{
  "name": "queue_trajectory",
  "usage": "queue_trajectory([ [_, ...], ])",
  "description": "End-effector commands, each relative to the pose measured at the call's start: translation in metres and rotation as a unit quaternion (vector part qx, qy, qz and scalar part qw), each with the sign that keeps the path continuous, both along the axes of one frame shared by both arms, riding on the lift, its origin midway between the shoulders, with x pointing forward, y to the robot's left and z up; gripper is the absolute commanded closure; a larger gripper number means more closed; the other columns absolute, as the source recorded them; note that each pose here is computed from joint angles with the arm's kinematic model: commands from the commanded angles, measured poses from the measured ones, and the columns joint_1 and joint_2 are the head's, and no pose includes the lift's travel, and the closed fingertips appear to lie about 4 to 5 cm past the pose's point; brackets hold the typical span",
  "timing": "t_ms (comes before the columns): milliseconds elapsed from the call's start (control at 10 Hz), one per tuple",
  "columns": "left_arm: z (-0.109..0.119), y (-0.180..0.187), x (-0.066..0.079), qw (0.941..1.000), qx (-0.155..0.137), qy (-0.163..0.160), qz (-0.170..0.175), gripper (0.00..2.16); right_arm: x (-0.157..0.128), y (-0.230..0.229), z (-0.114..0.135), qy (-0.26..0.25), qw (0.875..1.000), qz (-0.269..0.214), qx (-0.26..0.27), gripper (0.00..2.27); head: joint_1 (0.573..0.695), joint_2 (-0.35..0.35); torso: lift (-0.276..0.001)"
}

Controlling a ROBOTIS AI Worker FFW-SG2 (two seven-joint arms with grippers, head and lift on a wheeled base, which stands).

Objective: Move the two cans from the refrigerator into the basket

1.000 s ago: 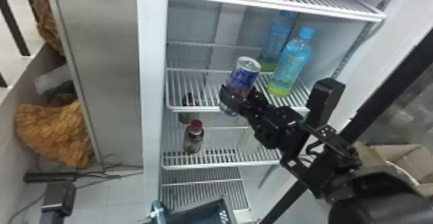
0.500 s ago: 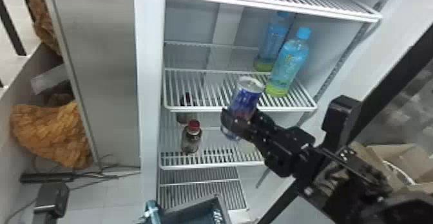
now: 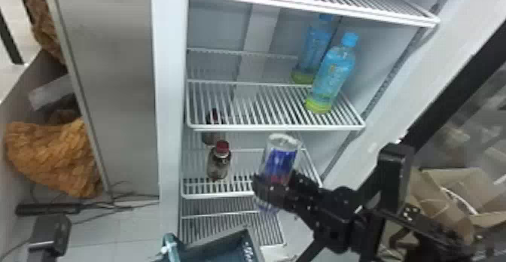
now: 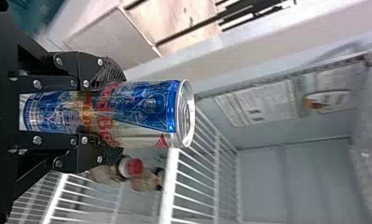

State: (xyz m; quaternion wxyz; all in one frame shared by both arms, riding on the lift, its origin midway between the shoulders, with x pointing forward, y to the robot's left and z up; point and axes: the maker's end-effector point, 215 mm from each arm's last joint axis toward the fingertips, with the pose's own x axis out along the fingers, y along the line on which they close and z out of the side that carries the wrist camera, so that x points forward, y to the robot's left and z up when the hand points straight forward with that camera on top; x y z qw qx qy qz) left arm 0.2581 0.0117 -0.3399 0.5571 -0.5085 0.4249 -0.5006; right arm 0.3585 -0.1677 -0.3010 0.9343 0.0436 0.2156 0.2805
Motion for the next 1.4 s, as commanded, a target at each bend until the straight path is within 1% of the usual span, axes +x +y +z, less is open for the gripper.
queue_trajectory([
  [0, 0.0, 0.0, 0.0, 1.0, 0.001, 0.0, -0.001, 1.2, -0.015, 0.004, -0.014, 0.034, 0.999, 0.008, 0.001, 1.27, 0.695, -0.293, -0.035],
  [300, 0.0, 0.0, 0.001, 1.0, 0.001, -0.001, 0.0, 1.2, -0.044, 0.025, -0.044, 0.106, 0.993, 0.042, 0.022, 1.27, 0.695, -0.286, -0.035],
  [500, 0.0, 0.0, 0.001, 1.0, 0.002, -0.001, -0.001, 1.2, -0.059, 0.043, -0.049, 0.133, 0.988, 0.071, 0.033, 1.27, 0.695, -0.265, -0.035],
  [800, 0.0, 0.0, 0.001, 1.0, 0.001, -0.001, 0.0, 1.2, -0.085, 0.057, -0.074, 0.208, 0.97, 0.114, 0.046, 1.27, 0.695, -0.232, -0.035],
  [900, 0.0, 0.0, 0.002, 1.0, 0.002, -0.002, 0.0, 1.2, -0.088, 0.056, -0.083, 0.228, 0.965, 0.118, 0.047, 1.24, 0.695, -0.225, -0.035],
  [1000, 0.0, 0.0, 0.002, 1.0, 0.002, -0.002, 0.0, 1.2, -0.091, 0.057, -0.087, 0.237, 0.962, 0.123, 0.05, 0.97, 0.695, -0.221, -0.035],
  [1100, 0.0, 0.0, 0.002, 1.0, 0.002, -0.002, 0.0, 1.2, -0.091, 0.058, -0.088, 0.238, 0.962, 0.124, 0.05, 0.48, 0.695, -0.223, -0.035],
  [1200, 0.0, 0.0, 0.002, 1.0, 0.003, -0.002, 0.0, 1.2, -0.091, 0.059, -0.087, 0.238, 0.962, 0.126, 0.054, 0.11, 0.695, -0.224, -0.035],
  [1300, 0.0, 0.0, 0.001, 1.0, 0.003, -0.002, -0.002, 1.2, -0.088, 0.057, -0.083, 0.229, 0.964, 0.124, 0.054, 0.07, 0.695, -0.223, -0.035],
])
